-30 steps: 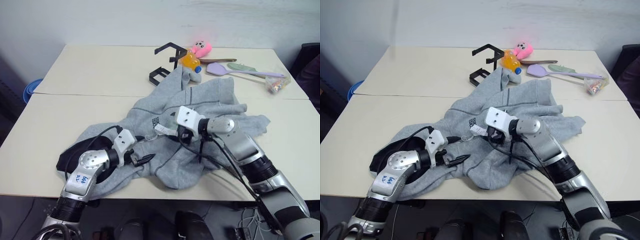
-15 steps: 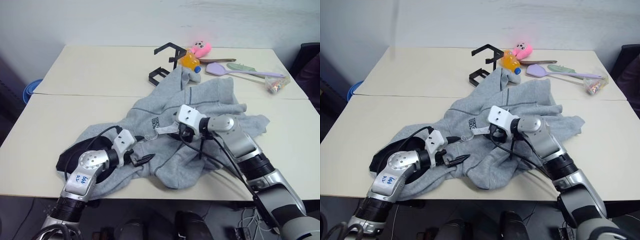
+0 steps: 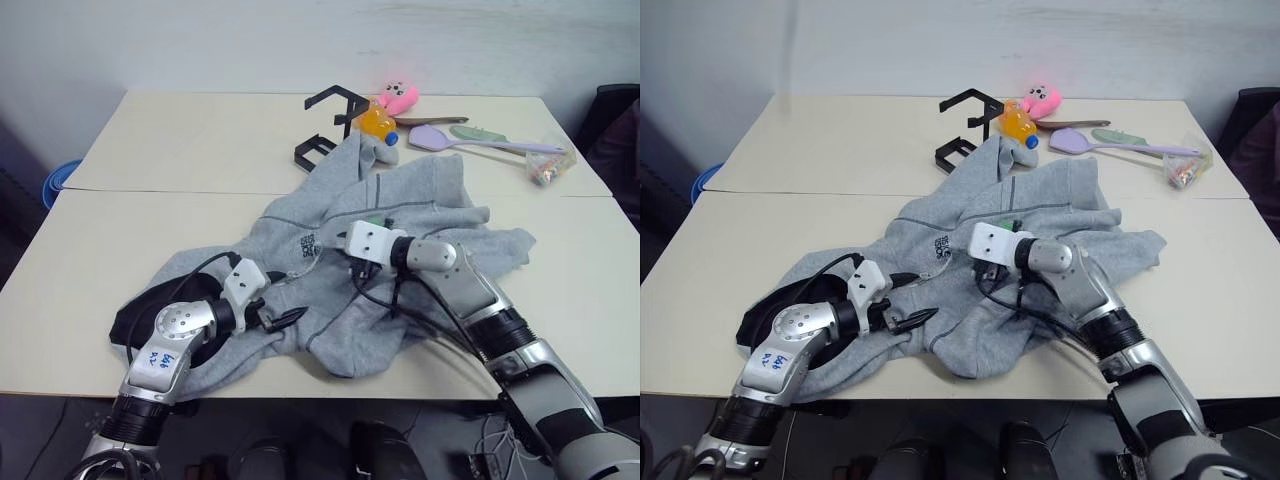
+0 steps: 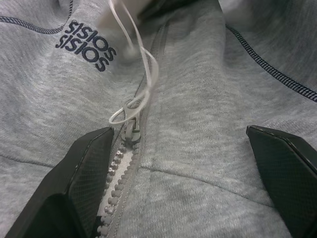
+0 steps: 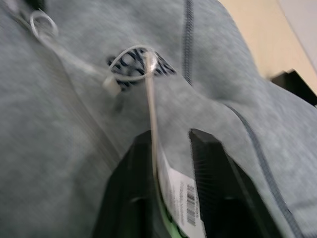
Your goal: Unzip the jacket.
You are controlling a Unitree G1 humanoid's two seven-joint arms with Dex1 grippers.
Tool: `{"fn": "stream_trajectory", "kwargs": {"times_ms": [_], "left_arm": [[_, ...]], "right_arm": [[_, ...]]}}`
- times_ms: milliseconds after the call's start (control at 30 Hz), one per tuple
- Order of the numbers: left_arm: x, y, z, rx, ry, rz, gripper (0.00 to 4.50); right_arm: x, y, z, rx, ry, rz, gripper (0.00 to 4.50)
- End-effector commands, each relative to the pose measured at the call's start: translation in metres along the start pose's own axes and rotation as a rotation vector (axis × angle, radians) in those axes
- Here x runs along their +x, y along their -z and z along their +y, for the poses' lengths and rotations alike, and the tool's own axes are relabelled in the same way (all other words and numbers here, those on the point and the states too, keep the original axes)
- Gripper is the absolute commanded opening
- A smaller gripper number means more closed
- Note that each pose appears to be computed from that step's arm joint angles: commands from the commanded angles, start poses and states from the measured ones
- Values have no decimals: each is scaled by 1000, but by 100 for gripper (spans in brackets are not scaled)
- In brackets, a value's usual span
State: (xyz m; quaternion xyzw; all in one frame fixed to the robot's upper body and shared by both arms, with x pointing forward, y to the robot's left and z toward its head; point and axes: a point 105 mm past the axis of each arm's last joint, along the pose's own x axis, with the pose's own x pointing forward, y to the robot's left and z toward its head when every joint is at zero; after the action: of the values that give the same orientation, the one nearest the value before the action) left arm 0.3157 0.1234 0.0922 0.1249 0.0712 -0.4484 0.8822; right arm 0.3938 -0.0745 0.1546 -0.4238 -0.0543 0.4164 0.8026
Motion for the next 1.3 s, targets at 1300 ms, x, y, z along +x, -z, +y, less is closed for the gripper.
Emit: {"fn": "stream_trajectory", "kwargs": {"times_ms": [1300], "left_arm": [[-80,87,7,-131,-37,330,450]], "right_arm": [[-285,169,-131,89,1051,595,3]]}}
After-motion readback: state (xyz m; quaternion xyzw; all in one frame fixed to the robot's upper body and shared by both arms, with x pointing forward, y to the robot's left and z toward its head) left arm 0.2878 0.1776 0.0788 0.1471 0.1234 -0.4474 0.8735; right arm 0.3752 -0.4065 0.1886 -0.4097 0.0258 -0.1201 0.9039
